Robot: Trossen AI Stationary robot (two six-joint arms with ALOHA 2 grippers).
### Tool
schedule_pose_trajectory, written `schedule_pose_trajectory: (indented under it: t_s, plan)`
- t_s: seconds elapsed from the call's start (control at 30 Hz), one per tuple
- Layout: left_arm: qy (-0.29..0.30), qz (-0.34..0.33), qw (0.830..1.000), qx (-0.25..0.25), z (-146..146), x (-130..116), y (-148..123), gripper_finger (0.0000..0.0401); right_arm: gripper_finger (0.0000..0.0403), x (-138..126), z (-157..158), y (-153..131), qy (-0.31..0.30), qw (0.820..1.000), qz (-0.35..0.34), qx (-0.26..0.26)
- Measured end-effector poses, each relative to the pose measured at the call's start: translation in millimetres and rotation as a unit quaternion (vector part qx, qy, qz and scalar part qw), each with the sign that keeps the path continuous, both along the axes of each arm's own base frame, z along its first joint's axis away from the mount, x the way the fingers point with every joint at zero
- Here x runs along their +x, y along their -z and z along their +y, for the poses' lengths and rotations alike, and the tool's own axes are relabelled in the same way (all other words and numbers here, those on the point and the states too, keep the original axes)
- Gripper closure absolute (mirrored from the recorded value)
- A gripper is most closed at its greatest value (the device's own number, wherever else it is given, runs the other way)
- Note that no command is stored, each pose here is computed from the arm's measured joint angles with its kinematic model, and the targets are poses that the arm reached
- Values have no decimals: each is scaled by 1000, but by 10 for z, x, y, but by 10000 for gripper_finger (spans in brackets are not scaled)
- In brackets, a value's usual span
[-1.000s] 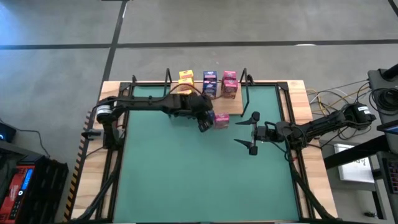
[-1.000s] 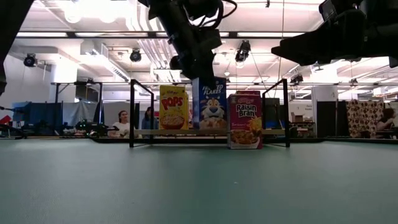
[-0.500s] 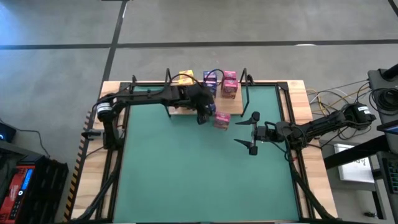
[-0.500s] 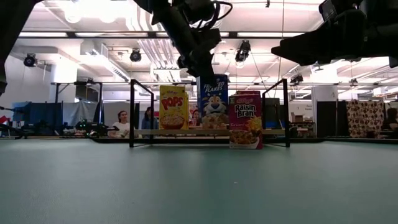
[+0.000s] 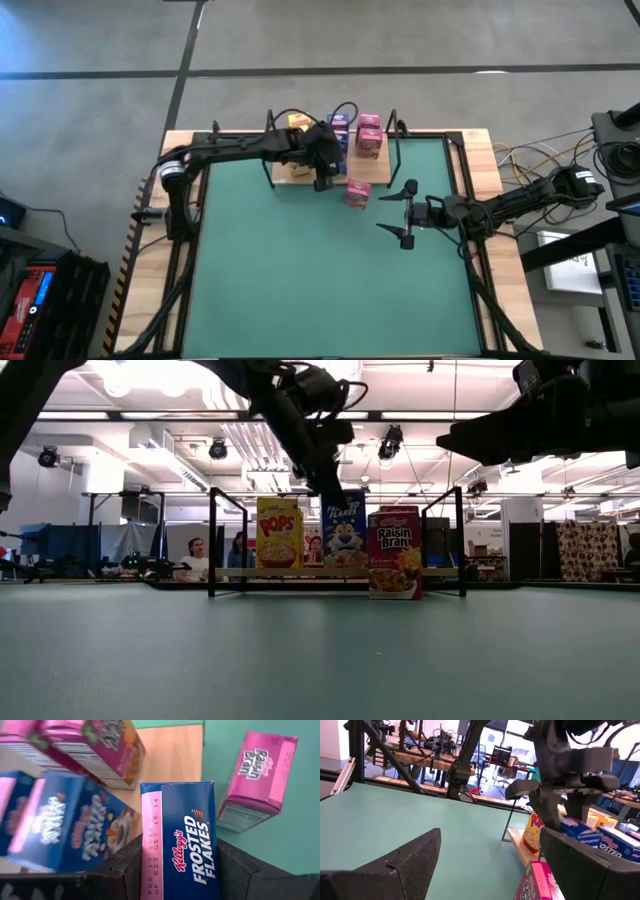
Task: Stack cereal on shelf
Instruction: Put the blue cereal box on the shelf aligned with the other blue cereal boxes
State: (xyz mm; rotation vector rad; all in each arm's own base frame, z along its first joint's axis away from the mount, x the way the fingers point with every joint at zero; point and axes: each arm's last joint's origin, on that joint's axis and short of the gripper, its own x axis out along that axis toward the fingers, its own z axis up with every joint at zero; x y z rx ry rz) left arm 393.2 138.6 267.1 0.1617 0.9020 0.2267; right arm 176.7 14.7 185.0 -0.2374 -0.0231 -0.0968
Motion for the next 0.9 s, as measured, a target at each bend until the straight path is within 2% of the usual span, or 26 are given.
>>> schedule_pose_trajectory:
  t_s: [0.27,0.67,0.9]
  plan:
    - [13,-7,1000,-14,154,23,103,232,76,0,-1,0,0,1000,0,0]
    - [18,-19,1000,-1,221,26,91,231,76,0,0,0,0,1000,0,0]
    - [26,-30,999,-7,222,36,80,206,76,0,-1,0,0,1000,0,0]
